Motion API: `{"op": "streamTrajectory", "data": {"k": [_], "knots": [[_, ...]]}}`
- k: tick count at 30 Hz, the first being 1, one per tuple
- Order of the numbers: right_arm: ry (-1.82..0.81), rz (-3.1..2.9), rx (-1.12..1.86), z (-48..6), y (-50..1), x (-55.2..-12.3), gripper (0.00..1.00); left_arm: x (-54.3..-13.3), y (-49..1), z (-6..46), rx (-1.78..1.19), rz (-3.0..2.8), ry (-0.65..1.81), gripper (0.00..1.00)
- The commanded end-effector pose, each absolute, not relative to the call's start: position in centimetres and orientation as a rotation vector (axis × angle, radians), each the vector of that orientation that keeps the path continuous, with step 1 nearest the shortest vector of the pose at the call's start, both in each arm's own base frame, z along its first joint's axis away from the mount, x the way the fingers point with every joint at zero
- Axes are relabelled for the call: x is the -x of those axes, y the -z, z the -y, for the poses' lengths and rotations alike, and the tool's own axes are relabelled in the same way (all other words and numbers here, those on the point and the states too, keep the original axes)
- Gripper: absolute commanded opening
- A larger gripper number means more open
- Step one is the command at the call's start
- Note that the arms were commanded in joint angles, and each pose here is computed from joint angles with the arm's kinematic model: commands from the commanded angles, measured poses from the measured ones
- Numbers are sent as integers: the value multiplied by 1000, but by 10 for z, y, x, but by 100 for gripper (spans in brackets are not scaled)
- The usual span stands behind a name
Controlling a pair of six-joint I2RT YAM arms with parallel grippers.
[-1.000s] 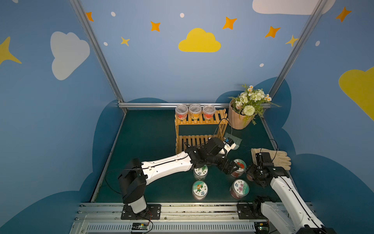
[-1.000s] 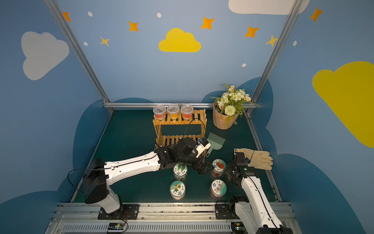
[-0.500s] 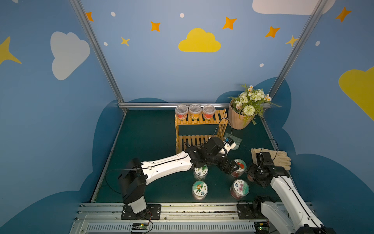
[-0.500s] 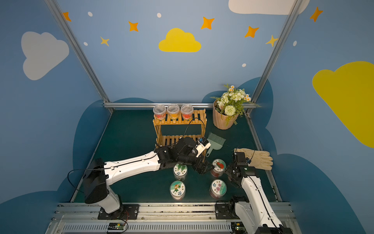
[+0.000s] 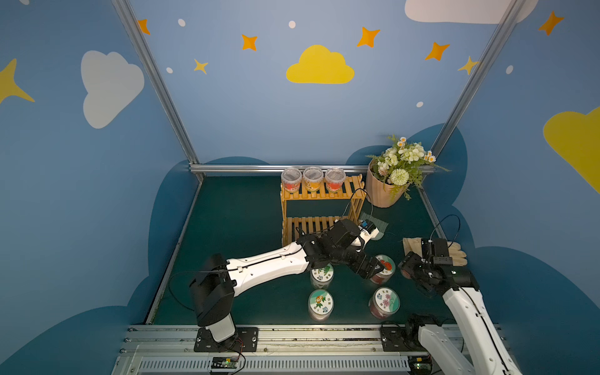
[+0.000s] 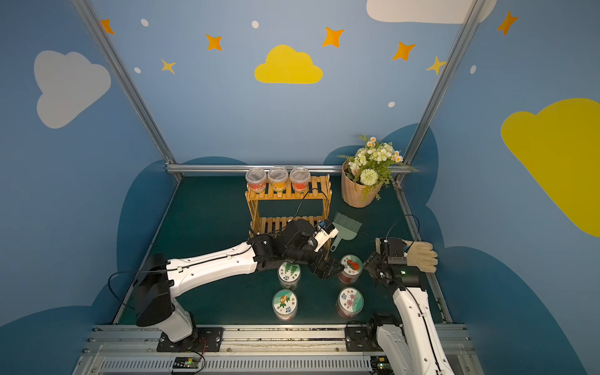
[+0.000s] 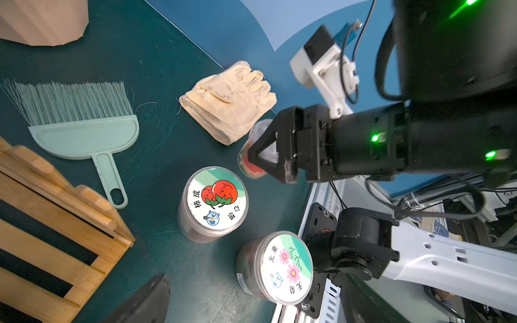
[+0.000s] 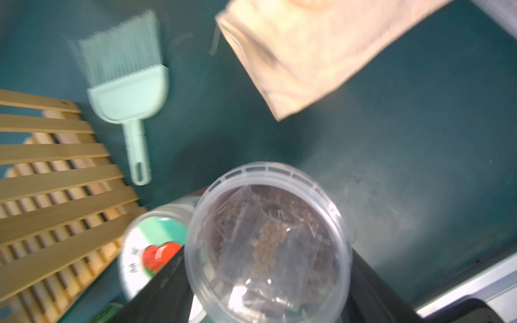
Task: Place the seed container on the shelf
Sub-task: Pick up the seed jar at the center of the board.
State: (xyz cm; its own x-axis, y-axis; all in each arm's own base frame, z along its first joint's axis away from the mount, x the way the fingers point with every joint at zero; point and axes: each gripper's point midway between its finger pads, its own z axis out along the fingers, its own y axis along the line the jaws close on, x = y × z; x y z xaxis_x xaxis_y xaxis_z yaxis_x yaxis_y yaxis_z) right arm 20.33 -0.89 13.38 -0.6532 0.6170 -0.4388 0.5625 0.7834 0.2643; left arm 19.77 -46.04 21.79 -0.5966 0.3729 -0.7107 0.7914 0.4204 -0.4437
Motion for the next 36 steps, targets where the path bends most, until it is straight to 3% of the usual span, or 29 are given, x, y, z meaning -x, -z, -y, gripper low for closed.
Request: {"op": "streamTrajectory", "data": {"k": [1, 12, 25, 36], "knots": [[-131, -2486, -774, 7, -156, -203, 75, -198, -228, 462, -988, -2140, 1094, 100], [-324, -2663, -378, -33, -210, -214, 75, -203, -235, 454, -940, -2115, 1063, 100], [-476, -2661, -204, -62, -258, -228, 74, -222, -246, 428, -822, -2090, 965, 100], [-535, -2535, 41, -106, -329, -257, 74, -237, -268, 392, -644, -2010, 923, 100]]}}
